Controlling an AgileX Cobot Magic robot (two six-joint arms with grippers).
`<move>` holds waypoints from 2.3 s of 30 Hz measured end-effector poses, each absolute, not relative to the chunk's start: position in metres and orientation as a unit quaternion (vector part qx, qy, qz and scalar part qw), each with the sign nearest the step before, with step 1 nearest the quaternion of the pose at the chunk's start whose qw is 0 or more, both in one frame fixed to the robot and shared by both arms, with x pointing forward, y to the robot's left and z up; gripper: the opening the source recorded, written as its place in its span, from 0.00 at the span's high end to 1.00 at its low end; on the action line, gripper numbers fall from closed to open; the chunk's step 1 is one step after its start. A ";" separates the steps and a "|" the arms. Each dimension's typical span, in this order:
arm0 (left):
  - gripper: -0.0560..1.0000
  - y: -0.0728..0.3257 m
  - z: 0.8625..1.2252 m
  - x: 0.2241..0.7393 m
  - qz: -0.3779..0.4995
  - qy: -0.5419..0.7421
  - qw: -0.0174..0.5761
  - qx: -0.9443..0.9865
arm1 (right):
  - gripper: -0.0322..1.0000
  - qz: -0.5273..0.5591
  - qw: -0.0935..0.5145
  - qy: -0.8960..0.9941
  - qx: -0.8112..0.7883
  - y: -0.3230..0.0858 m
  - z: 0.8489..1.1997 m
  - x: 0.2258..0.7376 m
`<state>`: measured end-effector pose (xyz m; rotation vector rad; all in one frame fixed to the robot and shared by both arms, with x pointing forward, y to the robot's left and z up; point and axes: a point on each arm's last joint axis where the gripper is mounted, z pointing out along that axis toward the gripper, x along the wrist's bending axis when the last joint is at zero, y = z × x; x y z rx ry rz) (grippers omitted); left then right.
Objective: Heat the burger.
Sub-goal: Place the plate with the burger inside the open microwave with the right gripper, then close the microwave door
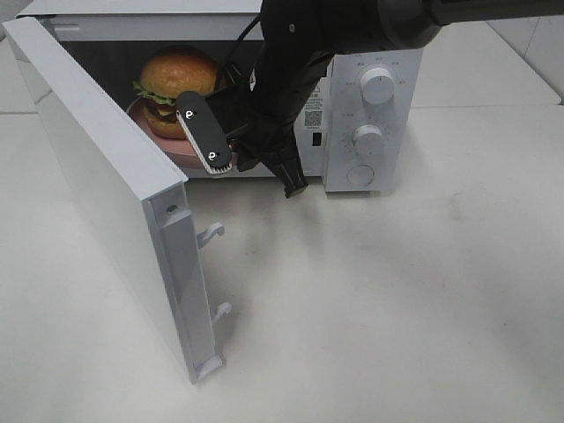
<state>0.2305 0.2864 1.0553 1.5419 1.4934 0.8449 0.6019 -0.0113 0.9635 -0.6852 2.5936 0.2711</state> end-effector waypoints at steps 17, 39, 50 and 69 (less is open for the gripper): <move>0.03 0.286 1.055 0.230 0.335 0.592 0.405 0.611 | 0.91 0.100 0.246 0.943 -0.199 0.013 0.951 0.638; 0.03 0.286 1.055 0.230 0.335 0.592 0.405 0.611 | 0.58 0.105 0.286 0.939 -0.160 0.024 0.938 0.659; 0.03 0.286 1.055 0.230 0.335 0.592 0.405 0.611 | 0.47 0.113 0.276 0.944 -0.143 0.023 0.941 0.656; 0.03 0.286 1.055 0.230 0.335 0.592 0.405 0.611 | 0.27 0.136 0.279 0.941 -0.138 -0.001 0.950 0.621</move>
